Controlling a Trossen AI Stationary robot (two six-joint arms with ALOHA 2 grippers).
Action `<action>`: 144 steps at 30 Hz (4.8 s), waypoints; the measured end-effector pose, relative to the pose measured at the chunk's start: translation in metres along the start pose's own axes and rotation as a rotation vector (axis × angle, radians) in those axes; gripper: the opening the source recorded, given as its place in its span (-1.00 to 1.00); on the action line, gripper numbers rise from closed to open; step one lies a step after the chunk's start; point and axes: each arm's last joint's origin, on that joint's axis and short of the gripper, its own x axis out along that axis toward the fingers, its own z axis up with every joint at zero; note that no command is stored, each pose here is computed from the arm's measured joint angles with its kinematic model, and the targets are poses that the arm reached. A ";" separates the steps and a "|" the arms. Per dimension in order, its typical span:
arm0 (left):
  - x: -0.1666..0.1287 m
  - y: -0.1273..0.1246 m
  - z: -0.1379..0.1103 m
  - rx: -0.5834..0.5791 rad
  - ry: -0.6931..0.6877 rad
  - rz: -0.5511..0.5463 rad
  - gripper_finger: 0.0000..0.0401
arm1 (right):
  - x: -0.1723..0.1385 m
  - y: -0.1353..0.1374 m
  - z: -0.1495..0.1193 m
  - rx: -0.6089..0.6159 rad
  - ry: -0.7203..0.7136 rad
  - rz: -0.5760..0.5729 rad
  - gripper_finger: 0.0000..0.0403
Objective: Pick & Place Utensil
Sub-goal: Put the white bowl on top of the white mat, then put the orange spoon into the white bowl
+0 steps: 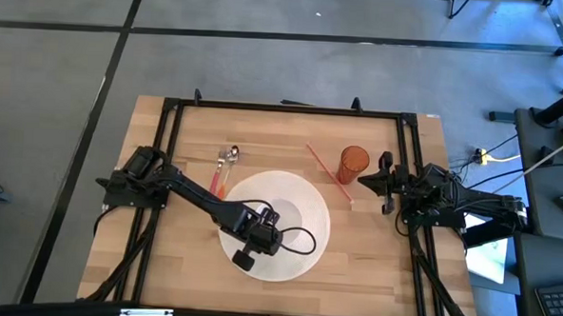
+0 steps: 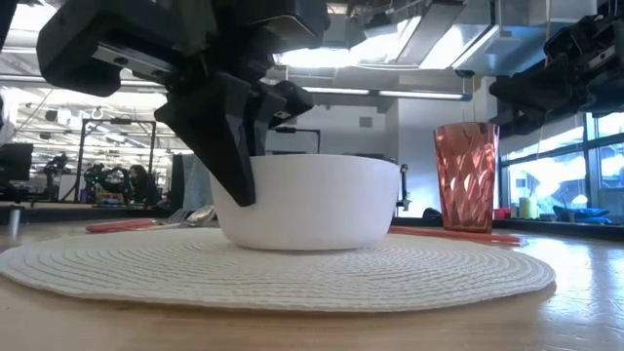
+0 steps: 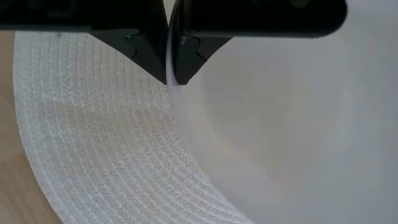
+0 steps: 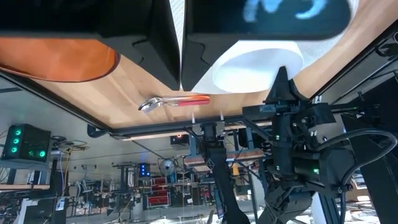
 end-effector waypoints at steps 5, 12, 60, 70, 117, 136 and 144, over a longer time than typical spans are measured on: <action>-0.002 0.001 0.004 -0.029 -0.013 0.004 -0.78 | 0.000 0.000 0.000 0.000 0.000 0.000 -0.92; -0.011 0.002 0.013 -0.075 -0.031 0.015 -0.54 | 0.000 0.000 0.000 0.018 0.000 0.001 -0.92; -0.097 0.074 -0.239 -1.225 -0.605 0.612 -0.99 | 0.000 0.001 0.007 -0.033 -0.076 0.026 -0.92; -0.078 0.085 -0.248 -1.365 -0.445 0.444 -0.97 | 0.000 0.001 0.008 -0.086 -0.080 0.023 -0.92; -0.022 0.163 -0.226 -1.429 0.237 0.193 -0.14 | 0.000 0.001 0.009 -0.083 -0.096 0.024 -0.92; -0.018 0.161 -0.223 -1.352 0.255 0.245 -0.95 | 0.000 0.002 0.009 -0.080 -0.096 0.025 -0.92; -0.023 0.156 -0.202 -1.231 0.261 0.309 -0.98 | 0.000 0.001 0.009 -0.080 -0.096 0.025 -0.92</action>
